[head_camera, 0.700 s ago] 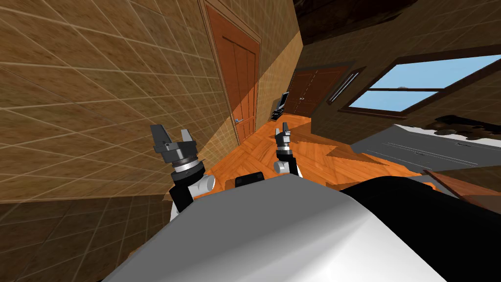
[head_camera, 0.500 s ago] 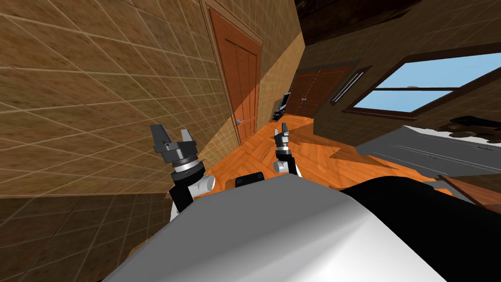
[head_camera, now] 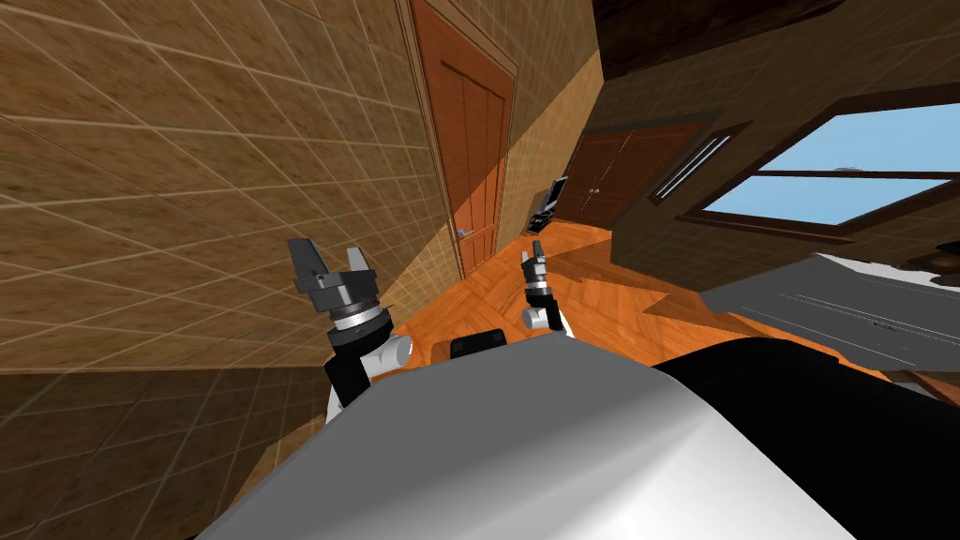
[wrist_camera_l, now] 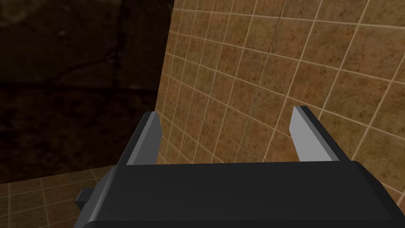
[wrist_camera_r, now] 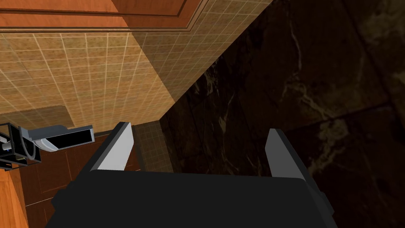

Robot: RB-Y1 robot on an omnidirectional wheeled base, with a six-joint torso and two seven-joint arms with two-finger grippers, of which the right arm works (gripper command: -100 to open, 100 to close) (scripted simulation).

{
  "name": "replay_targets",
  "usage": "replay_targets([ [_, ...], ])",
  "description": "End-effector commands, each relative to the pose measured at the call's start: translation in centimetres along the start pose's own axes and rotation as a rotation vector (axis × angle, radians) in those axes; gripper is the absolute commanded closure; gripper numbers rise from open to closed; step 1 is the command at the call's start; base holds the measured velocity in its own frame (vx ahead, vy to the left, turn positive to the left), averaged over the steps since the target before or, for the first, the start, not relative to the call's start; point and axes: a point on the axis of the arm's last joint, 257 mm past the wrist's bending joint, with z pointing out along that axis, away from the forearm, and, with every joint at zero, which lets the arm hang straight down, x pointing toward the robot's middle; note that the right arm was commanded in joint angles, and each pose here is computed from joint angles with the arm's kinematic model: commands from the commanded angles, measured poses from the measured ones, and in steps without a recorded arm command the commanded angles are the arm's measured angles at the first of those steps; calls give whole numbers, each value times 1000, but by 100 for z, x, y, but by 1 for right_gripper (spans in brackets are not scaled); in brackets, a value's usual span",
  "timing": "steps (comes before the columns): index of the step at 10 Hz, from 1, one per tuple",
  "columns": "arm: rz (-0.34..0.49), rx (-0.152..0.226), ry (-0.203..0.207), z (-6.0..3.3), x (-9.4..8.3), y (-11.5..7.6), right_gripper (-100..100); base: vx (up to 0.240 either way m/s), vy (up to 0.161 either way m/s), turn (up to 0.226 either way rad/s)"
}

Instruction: Pull the door open

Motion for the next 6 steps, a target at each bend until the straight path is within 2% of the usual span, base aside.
replay_targets([
  [1, 0, 11, 8, -8, 24, -91, -100, 71, -30, 85],
  [6, 1, 46, 30, -32, 55, -405, -100, 79, -29, 87],
])
